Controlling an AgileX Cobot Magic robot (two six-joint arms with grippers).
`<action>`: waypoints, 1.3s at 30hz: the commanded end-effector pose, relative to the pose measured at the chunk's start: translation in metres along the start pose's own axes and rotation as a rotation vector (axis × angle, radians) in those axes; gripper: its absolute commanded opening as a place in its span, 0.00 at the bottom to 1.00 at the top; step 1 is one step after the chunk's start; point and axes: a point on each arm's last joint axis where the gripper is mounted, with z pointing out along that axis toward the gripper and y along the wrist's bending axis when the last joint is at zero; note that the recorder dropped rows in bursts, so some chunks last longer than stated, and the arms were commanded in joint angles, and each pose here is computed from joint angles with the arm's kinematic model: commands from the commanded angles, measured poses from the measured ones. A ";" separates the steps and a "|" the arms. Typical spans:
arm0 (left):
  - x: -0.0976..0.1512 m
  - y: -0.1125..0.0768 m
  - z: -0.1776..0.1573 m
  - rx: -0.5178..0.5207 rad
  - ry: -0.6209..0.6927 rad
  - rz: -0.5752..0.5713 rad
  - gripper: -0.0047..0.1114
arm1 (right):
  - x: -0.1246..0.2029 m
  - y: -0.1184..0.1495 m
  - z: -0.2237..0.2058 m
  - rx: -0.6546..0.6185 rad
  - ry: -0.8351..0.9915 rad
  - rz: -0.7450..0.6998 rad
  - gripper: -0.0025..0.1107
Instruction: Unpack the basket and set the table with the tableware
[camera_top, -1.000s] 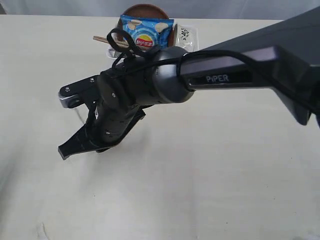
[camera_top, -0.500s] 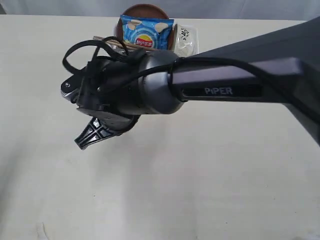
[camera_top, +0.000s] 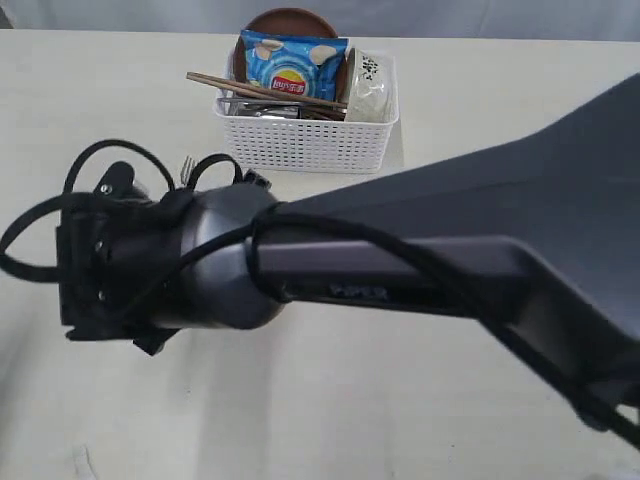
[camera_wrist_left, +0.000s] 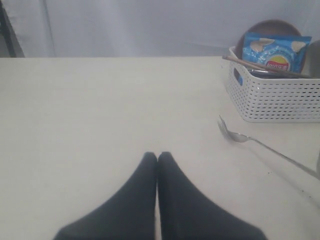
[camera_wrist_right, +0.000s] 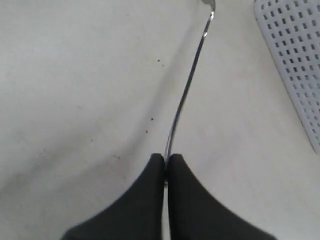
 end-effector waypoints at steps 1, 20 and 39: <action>0.000 0.000 0.000 -0.004 -0.010 0.004 0.04 | 0.004 0.005 0.009 0.057 0.041 -0.072 0.02; 0.000 0.000 0.000 -0.004 -0.010 0.004 0.04 | -0.015 0.002 -0.007 -0.020 -0.088 0.030 0.43; 0.000 0.000 0.000 -0.004 -0.010 0.004 0.04 | -0.018 -0.049 0.041 -0.279 -0.016 0.313 0.02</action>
